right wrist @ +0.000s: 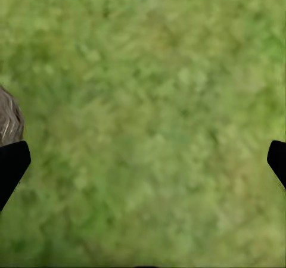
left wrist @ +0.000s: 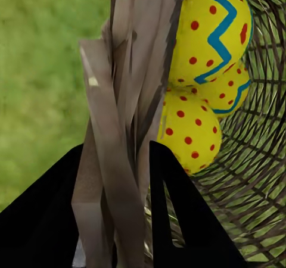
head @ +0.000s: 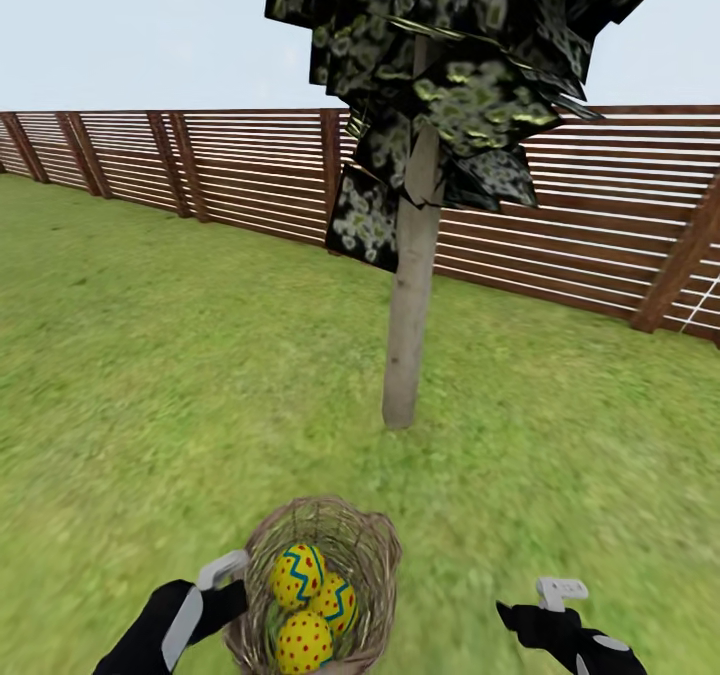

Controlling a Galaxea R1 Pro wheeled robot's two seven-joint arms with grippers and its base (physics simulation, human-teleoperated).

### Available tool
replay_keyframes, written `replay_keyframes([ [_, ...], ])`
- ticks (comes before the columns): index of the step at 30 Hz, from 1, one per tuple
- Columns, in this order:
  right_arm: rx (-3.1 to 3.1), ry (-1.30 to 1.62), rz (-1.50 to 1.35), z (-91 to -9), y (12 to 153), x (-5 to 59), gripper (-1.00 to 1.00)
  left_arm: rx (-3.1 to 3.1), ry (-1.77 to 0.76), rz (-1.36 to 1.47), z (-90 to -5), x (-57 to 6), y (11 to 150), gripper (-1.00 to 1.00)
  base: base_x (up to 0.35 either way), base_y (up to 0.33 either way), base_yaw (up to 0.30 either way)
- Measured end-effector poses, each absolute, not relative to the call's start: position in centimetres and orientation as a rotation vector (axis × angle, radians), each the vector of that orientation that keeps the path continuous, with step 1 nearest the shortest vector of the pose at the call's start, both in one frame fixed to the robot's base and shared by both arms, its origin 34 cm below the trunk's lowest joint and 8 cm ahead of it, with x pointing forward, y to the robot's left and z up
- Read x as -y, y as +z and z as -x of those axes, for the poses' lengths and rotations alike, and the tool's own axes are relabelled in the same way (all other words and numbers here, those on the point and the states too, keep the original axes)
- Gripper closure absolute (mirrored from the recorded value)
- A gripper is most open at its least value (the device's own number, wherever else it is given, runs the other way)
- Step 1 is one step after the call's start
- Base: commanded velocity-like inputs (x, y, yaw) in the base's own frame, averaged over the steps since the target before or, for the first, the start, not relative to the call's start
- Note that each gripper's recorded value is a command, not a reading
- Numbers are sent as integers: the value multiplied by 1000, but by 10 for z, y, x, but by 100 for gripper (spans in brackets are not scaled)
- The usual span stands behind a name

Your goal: Take the three Easter eggs out of the wicker basket on the lawn in the garden, then place them on the lawn next to a single tree (choose any tree) so that all three eggs are next to the same tree and none are left in the basket.

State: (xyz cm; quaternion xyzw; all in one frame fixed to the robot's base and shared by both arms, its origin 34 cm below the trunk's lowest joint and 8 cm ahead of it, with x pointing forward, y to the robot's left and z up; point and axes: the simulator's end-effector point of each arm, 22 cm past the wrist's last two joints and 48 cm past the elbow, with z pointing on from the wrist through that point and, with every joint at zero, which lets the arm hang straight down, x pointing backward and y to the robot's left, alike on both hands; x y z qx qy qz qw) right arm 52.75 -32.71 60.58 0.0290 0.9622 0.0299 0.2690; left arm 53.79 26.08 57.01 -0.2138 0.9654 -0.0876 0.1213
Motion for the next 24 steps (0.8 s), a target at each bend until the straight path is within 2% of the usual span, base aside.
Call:
replay_keyframes([
  [24, -2596, 82, -78, -527, 606, 327, -100, -2825, -243, 611, -537, -262, 570, 100, 324, 0, 0],
])
